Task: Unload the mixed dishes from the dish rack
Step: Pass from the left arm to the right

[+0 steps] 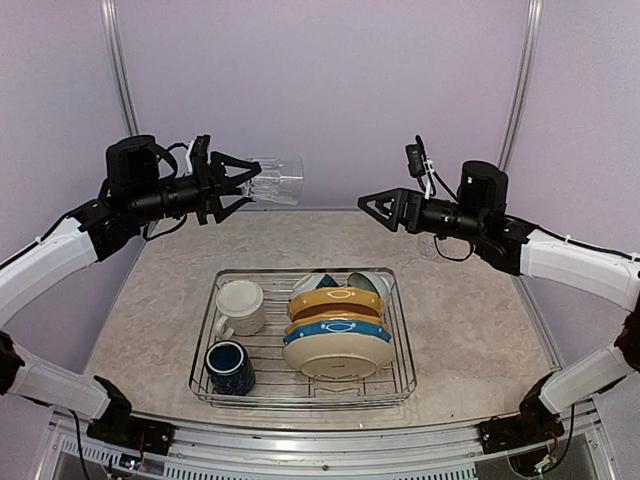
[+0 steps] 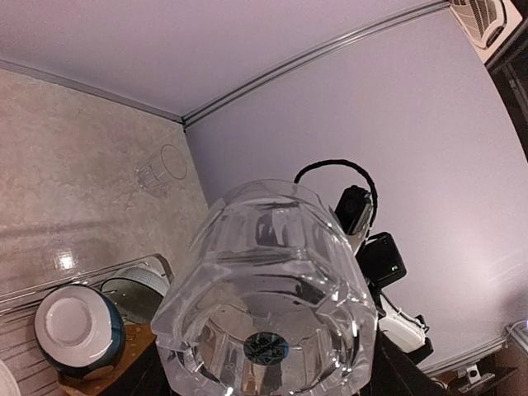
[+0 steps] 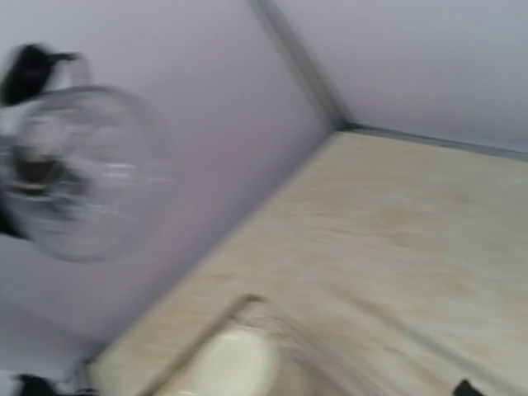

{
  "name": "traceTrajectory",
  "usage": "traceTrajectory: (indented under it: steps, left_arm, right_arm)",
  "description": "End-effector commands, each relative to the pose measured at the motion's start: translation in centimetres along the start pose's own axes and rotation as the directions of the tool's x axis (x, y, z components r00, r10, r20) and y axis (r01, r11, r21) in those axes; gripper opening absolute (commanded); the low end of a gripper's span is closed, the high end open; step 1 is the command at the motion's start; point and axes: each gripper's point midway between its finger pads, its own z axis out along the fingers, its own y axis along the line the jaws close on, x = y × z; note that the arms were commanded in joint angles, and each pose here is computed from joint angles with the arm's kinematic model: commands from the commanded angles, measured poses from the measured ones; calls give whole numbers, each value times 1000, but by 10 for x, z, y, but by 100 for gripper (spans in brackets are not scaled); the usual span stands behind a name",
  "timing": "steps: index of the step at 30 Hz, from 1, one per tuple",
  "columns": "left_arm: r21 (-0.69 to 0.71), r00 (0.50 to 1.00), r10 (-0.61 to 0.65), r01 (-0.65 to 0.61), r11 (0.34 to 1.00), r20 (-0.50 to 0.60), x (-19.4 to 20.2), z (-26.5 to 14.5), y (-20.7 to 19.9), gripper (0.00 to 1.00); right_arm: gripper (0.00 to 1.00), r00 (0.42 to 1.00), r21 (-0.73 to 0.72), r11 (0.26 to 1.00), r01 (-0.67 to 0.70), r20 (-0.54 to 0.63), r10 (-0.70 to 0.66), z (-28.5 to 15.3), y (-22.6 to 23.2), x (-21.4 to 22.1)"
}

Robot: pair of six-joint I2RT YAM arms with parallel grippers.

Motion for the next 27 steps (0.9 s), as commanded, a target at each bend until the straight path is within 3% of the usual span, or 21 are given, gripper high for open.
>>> traceTrajectory:
  steps: [1, 12, 21, 27]
  left_arm:
    - [198, 1000, -21, 18, 980, 13, -8, 12, -26, 30]
    - [241, 993, -69, 92, 966, -101, 25, 53, -23, 29]
    - [260, 987, -67, 104, 960, -146, 44, 69, -26, 29]
    - [264, 982, -79, 123, 957, -170, 50, 72, -27, 29]
  right_arm:
    - [96, 997, -229, 973, -38, 57, 52, 14, 52, -9]
    - [86, 994, -333, 942, -38, 87, 70, 28, 82, -8]
    - [63, 993, -382, 923, -49, 79, 85, 25, 96, -5]
    - [41, 989, -410, 910, -60, 97, 110, 20, 100, -6]
